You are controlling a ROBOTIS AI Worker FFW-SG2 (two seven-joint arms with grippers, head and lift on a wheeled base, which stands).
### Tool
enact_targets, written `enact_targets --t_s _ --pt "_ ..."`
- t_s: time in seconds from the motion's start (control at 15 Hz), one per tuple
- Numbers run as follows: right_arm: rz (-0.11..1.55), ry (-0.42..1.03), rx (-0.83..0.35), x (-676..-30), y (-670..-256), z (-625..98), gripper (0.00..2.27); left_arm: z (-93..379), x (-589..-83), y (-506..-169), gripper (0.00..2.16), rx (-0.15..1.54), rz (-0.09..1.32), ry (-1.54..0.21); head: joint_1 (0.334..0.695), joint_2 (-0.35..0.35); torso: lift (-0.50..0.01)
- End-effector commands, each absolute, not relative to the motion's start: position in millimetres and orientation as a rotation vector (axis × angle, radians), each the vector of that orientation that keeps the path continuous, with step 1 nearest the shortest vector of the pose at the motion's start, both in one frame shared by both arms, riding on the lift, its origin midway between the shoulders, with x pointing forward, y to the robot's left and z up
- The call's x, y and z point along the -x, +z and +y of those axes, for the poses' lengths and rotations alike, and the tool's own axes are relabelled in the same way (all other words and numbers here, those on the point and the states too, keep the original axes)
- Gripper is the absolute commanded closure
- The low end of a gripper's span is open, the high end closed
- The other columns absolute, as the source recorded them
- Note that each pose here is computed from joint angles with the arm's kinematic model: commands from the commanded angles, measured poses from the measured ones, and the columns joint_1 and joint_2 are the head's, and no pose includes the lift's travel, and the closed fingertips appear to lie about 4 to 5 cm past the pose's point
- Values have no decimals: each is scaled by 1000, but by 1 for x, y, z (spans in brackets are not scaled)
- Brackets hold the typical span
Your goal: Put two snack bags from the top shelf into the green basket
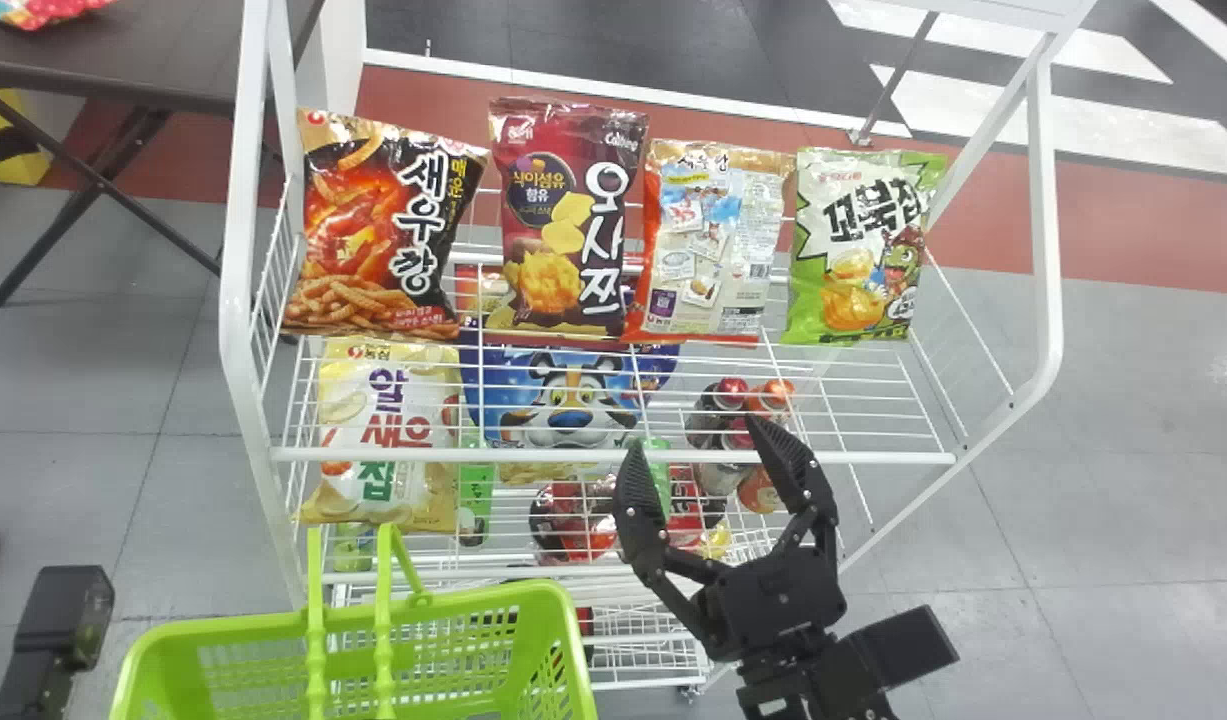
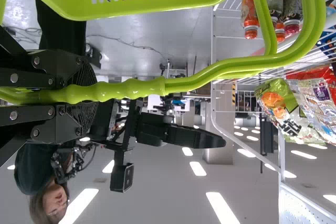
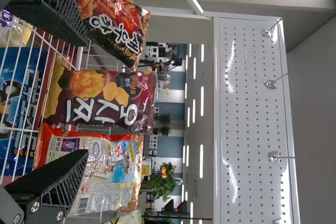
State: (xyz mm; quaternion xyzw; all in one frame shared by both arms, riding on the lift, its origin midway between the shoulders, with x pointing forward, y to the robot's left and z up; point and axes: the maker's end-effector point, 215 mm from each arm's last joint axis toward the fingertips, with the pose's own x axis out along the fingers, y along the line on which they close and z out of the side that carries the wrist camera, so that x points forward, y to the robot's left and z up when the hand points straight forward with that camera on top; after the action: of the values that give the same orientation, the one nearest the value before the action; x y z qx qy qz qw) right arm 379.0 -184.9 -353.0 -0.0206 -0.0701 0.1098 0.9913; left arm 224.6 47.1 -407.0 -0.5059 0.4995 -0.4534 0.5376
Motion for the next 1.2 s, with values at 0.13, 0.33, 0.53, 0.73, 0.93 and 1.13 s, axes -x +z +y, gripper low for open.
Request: enact_targets --t_s 0.13,0.33,0.53,0.73,0.93,1.13 --pt "-120 221 38 -381 -359 -185 83 47 -223 -408 2142 1204 1194 -1078 695 -266 0" --pt "-103 219 36 -384 -364 -185 83 46 -223 -407 2142 1205 1194 -1080 695 -265 0" --pt "-100 219 27 -386 -364 -185 83 46 -223 -407 2142 1203 1194 -1081 695 -266 0" --pt "-61 236 1 -407 -370 -172 83 45 -223 -407 2142 1198 1196 -1082 695 -264 0" --pt "-43 288 -27 -437 -373 -138 49 42 -220 -405 2142 1191 1199 -1095 695 -229 0" --pt "-9 351 -46 -472 -377 -96 46 40 -219 -405 2142 1182 1203 -1098 695 -176 0"
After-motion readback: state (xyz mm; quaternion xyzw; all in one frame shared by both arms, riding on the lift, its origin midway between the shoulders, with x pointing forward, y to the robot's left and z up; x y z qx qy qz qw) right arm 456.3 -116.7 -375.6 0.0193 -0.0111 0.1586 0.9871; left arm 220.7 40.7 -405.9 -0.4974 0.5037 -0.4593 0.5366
